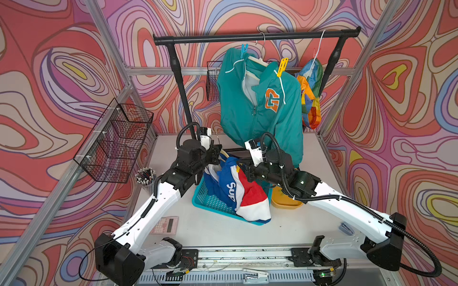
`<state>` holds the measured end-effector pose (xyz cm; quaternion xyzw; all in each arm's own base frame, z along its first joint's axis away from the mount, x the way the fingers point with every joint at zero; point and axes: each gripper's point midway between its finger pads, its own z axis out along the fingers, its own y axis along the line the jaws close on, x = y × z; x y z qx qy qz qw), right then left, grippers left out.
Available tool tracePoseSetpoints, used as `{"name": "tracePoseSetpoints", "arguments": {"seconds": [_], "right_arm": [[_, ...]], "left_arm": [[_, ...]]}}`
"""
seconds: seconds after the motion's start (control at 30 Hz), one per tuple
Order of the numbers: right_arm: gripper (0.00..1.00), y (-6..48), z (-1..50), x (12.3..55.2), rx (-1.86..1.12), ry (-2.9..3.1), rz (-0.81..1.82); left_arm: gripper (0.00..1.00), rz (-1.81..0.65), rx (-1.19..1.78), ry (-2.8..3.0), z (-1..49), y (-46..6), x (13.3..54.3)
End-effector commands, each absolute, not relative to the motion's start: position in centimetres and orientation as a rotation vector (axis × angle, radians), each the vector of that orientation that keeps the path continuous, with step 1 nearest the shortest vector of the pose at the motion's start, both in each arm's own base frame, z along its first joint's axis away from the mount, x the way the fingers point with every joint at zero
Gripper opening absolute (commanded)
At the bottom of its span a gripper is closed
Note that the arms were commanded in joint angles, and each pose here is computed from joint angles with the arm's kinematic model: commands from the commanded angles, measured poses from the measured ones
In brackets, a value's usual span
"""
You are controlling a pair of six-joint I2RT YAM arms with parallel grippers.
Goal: Remove the clothespins securing jackets to the hanger
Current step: Remove the clothespin from the hanger.
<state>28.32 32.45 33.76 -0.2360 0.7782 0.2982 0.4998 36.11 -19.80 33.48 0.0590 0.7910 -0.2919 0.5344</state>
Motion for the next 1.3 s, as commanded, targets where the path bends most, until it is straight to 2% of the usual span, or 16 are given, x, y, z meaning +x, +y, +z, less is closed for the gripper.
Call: {"name": "tracePoseSetpoints", "arguments": {"seconds": [0.0,0.1,0.2,0.53,0.97,1.27], "right_arm": [[0.27,32.9,33.2,28.0,-0.59,1.912,0.729],[0.34,33.0,33.1,27.9,-0.6,1.923,0.734],[0.36,33.1,32.8,28.0,-0.599,1.935,0.734],[0.25,32.6,33.1,28.3,-0.576,1.924,0.711],[0.32,32.3,34.1,28.2,-0.54,1.907,0.725],[0.15,32.2,34.6,28.1,-0.526,1.893,0.726]], "left_arm": [[0.0,-0.713,0.132,1.841,35.0,-19.8,35.7],[0.0,-0.711,0.126,1.841,34.9,-19.7,35.8],[0.0,-0.714,0.126,1.84,35.0,-19.7,35.8],[0.0,-0.705,0.125,1.843,34.8,-19.6,35.8],[0.0,-0.685,0.121,1.85,34.6,-19.4,35.8],[0.0,-0.677,0.117,1.856,34.5,-19.2,35.8]]}}
